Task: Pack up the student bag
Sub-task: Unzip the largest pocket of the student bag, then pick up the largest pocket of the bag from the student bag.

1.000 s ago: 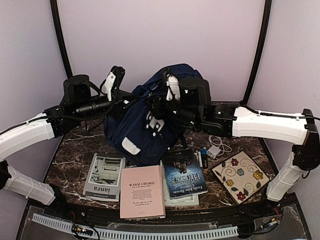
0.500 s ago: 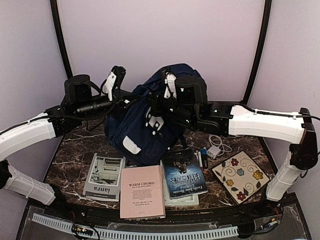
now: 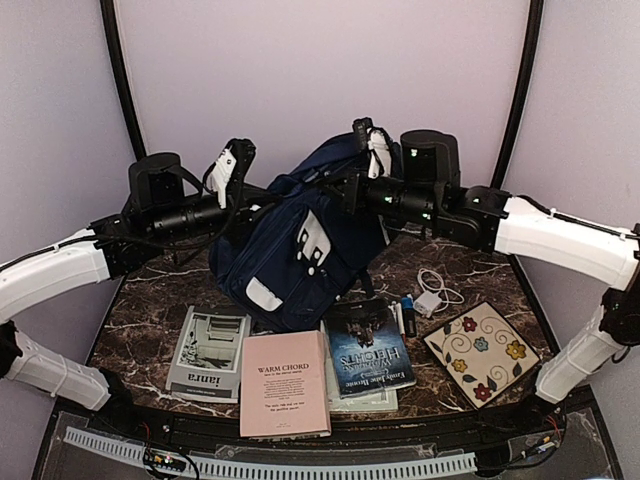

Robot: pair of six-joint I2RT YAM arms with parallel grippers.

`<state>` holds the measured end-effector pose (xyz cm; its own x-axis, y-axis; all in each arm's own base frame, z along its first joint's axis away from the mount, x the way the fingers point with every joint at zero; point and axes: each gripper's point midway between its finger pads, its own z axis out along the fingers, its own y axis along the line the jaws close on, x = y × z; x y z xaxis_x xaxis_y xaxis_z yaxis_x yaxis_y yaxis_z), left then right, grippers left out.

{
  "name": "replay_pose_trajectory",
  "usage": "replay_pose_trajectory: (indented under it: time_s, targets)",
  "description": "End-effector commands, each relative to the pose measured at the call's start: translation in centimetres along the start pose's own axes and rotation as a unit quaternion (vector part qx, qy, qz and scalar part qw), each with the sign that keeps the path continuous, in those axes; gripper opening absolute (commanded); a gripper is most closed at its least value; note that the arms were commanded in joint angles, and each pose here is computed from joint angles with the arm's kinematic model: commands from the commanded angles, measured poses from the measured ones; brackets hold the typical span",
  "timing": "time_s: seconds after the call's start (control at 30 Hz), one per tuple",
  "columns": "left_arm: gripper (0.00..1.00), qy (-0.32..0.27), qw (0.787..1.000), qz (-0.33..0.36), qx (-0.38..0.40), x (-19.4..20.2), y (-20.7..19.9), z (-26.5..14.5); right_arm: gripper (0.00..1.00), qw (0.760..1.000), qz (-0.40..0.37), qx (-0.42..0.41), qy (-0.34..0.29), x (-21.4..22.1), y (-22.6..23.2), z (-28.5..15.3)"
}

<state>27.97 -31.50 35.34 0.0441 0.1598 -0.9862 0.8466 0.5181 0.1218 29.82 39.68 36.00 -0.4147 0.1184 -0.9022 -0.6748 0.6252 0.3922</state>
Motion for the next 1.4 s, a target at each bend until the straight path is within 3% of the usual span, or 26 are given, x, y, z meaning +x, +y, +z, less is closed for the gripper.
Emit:
replay_pose_trajectory:
  time_s: [0.0,0.13,0.37,0.5,0.73,0.83,0.93,1.07,1.37]
  targets:
    - [0.00,-0.012,0.999,0.048,0.005,-0.9,-0.7,-1.8,0.00,0.998,-0.033,0.045,0.038,-0.7,-3.7,-1.9]
    - [0.00,-0.027,0.998,0.064,0.002,-1.5,-0.8,-2.9,0.00,0.993,-0.038,0.103,0.039,-2.4,-8.1,-4.5]
    - [0.00,-0.027,0.997,0.075,-0.006,-1.4,-0.7,-3.2,0.00,0.990,-0.030,0.137,0.012,-5.2,-12.7,-9.2]
    - [0.00,-0.033,0.997,0.066,0.003,-1.6,-0.9,-2.8,0.00,0.997,-0.040,0.044,0.048,-3.8,-9.6,-8.2]
    - [0.00,-0.045,0.998,0.052,0.003,-2.2,-0.7,-2.4,0.00,0.992,-0.068,-0.097,0.037,-3.9,0.4,-7.9]
    - [0.00,-0.045,0.998,0.051,0.006,-2.2,-0.9,-2.3,0.14,0.990,-0.066,-0.117,0.040,-3.2,3.2,-6.8]
    - [0.00,-0.044,0.998,0.049,0.009,-2.2,-0.9,-2.3,0.30,0.993,-0.048,-0.091,0.053,-2.9,2.6,-4.9]
    - [0.00,-0.048,0.997,0.051,0.017,-2.4,-1.2,-2.4,0.40,0.995,-0.042,-0.060,0.060,-3.0,1.7,-3.3]
    - [0.00,-0.054,0.997,0.051,0.032,-2.6,-1.7,-2.3,0.40,0.994,-0.022,-0.043,0.099,-1.1,0.7,-1.4]
